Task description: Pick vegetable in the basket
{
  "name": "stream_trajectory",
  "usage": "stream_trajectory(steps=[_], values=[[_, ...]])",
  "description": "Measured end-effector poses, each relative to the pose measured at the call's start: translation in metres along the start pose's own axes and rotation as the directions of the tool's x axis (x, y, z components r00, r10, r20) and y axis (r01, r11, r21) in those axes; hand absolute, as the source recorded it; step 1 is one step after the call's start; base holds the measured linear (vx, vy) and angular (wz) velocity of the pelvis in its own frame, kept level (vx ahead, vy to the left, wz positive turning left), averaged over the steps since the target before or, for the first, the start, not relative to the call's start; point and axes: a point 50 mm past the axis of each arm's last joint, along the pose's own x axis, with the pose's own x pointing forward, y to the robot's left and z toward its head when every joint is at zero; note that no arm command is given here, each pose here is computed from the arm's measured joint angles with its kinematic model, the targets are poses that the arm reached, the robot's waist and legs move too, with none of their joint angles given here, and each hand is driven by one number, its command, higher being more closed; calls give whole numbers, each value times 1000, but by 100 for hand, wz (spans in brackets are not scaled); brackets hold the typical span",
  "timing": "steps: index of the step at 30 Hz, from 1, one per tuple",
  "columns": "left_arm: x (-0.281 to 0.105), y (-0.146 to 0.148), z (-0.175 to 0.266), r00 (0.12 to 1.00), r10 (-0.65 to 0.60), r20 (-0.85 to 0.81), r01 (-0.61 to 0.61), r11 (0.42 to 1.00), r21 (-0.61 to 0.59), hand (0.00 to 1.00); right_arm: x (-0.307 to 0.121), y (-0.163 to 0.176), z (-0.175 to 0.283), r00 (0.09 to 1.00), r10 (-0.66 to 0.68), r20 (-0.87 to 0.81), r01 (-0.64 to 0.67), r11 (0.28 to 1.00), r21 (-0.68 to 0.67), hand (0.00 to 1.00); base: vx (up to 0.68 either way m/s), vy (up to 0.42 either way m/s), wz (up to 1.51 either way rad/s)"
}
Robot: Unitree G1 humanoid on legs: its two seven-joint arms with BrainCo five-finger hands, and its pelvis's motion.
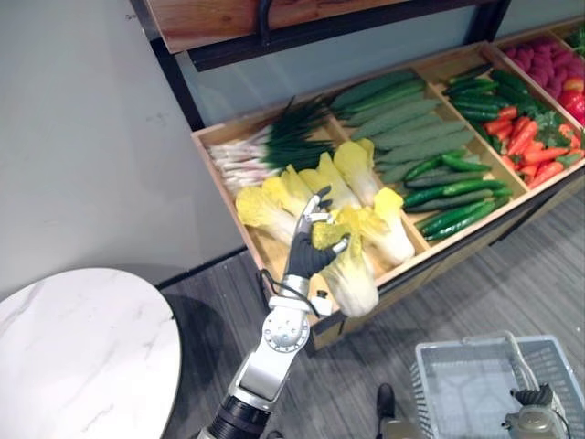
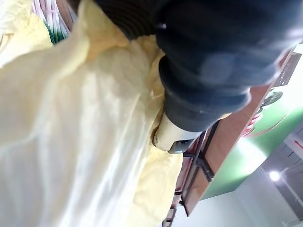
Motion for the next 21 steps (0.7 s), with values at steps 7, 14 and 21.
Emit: stream_trajectory(steps=[7,14,21], values=[[1,-43,26,970,-220,103,234,959,-159,100,11,-23,46,982,-14,188,30,996,-83,100,-22,-9,-18],[-2,-87,51,893,-393,219,439,869,-227,100,-2,-45,105,892,-84,444,116,992,-45,100,-18,-11,-21],[0,-116,38,843,-509,171,535,826,-179,100,-26,-49,120,819,-108,563,136,991,-8,100,-1,-13,-15]])
